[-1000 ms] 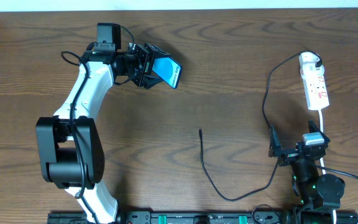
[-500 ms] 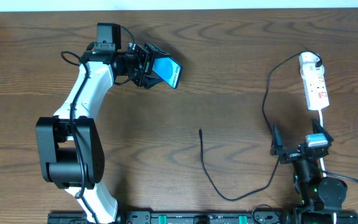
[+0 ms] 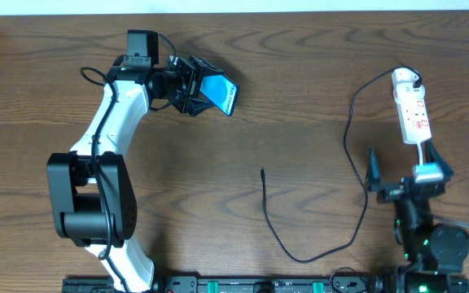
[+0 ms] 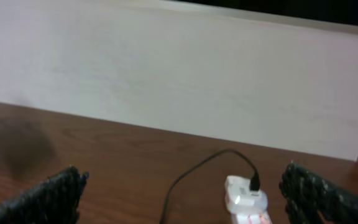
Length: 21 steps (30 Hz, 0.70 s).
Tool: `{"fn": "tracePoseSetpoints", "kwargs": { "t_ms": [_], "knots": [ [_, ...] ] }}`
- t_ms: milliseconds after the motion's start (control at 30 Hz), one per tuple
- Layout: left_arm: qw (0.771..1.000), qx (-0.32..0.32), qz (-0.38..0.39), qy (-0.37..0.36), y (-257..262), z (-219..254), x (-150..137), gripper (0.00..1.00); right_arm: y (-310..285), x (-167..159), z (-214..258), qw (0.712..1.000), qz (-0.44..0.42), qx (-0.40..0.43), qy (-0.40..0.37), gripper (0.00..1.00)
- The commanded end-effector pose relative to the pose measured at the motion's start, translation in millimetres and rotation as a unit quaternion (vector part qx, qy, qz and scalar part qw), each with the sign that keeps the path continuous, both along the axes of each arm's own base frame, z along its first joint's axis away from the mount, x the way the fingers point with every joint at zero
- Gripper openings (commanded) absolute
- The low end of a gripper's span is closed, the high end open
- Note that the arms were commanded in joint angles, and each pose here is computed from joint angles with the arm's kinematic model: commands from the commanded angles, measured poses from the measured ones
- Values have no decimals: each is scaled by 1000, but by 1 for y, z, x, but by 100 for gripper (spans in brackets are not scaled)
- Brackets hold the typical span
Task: Plug charger to phone and switch on socket
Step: 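Open the right gripper and move it toward the phone in the left gripper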
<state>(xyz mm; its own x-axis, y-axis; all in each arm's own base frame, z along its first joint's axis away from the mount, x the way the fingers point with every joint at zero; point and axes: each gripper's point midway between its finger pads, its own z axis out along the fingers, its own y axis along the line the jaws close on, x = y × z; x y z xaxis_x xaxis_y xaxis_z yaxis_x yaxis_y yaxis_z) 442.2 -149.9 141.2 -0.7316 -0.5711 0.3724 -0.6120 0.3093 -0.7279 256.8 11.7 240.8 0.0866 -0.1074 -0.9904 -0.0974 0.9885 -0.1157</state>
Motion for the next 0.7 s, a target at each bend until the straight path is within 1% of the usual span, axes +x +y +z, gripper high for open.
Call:
{"fn": "tracePoseSetpoints", "kwargs": {
  "t_ms": [0,167,233,367,433,500,567,667],
  "knots": [
    [999,-17,-14,-29,-6,20,-1,7,3,16,31,1000,11,-25,10,99],
    [999,-18,-11,-29,-6,21,0,7,30,60,62,992,103,-22,65,99],
    [999,-18,-11,-29,-6,21,0,7,42,76,71,985,144,0,92,99],
    [999,-18,-11,-29,-6,21,0,7,70,106,84,954,244,63,163,99],
    [999,-18,-11,-29,-6,21,0,7,85,117,88,930,302,90,189,99],
    [999,-18,-11,-29,-6,21,0,7,98,122,93,907,355,109,196,99],
    [999,-18,-11,-29,-6,21,0,8,109,128,99,889,405,112,182,99],
    [999,-18,-11,-29,-6,21,0,7,113,139,96,879,432,115,168,99]
  ]
}}
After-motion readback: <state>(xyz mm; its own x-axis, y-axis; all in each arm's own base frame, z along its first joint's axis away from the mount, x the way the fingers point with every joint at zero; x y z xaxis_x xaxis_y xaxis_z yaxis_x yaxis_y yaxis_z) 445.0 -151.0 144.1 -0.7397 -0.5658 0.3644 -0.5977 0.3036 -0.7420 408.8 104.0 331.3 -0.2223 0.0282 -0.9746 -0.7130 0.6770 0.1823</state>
